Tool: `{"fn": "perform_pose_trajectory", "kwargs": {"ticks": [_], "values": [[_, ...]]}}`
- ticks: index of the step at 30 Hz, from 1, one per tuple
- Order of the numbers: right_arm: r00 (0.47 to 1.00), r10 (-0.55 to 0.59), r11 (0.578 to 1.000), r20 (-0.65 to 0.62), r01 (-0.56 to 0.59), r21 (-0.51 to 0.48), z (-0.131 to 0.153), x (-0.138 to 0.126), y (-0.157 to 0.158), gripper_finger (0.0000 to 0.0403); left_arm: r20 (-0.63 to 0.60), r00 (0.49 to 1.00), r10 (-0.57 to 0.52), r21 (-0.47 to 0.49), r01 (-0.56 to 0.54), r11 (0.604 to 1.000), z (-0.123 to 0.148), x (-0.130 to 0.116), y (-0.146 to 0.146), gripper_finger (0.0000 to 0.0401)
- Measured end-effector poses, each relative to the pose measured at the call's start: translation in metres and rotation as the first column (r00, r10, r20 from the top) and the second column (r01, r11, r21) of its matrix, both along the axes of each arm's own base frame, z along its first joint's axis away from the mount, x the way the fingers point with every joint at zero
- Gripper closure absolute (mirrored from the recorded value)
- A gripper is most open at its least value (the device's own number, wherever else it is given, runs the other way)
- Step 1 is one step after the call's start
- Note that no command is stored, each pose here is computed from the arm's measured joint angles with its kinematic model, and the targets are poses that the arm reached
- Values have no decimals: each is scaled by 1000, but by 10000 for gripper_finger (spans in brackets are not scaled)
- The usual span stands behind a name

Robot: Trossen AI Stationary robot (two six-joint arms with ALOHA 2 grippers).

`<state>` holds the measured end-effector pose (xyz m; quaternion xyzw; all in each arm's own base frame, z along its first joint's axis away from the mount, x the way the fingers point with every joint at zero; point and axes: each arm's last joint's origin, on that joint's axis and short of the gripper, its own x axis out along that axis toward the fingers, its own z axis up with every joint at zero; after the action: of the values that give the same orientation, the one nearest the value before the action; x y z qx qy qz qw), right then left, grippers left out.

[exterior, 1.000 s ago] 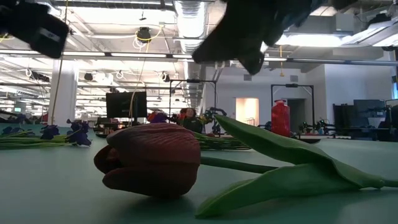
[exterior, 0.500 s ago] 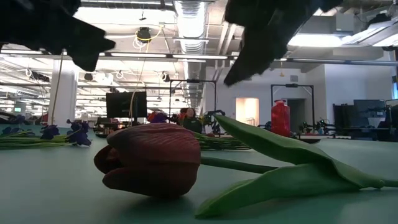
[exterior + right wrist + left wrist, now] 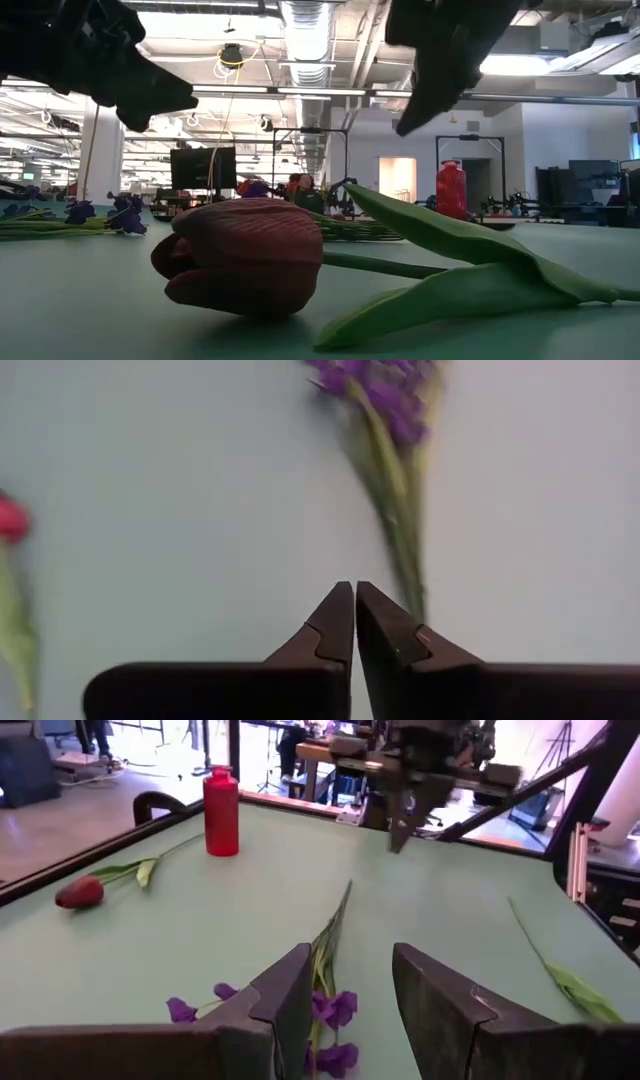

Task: Sort flowers into vase by color
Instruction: Put the purple flowers into the red vase

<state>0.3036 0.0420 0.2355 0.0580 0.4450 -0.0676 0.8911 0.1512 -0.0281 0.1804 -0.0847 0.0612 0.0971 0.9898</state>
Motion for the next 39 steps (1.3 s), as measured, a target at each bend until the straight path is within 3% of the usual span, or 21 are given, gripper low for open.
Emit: {"fn": "perform_pose_trajectory", "kwargs": {"ticks": [5, 9, 15, 20, 26, 31, 35, 39], "values": [[997, -65, 998, -42, 65, 4, -6, 2, -14, 321, -15, 1000, -10, 51, 10, 999, -1, 0, 0, 273], [995, -80, 997, -55, 79, -7, -16, 9, -20, 269, -24, 999, -36, 59, 37, 998, -1, 0, -1, 273], [983, -83, 996, -163, 77, -46, -50, 20, -20, 195, -43, 994, -105, 109, 109, 988, -2, 0, -3, 273], [957, -92, 995, -275, 76, -68, -81, 25, -26, 173, -27, 997, -79, 166, 82, 983, 1, 0, -2, 273], [943, -95, 994, -319, 73, -82, -94, 28, -40, 175, 4, 998, -59, 167, 57, 984, 4, 1, -1, 273], [942, -84, 996, -325, 78, -30, -94, 28, -47, 193, 19, 998, -57, 164, 53, 985, 5, 1, -1, 273], [944, -81, 997, -321, 76, -28, -94, 29, -46, 251, 68, 996, -50, 179, 37, 983, 10, 1, -1, 273], [952, -78, 997, -297, 73, -27, -94, 31, -45, 343, 79, 996, -49, 169, 35, 985, 11, 1, -1, 273]]}}
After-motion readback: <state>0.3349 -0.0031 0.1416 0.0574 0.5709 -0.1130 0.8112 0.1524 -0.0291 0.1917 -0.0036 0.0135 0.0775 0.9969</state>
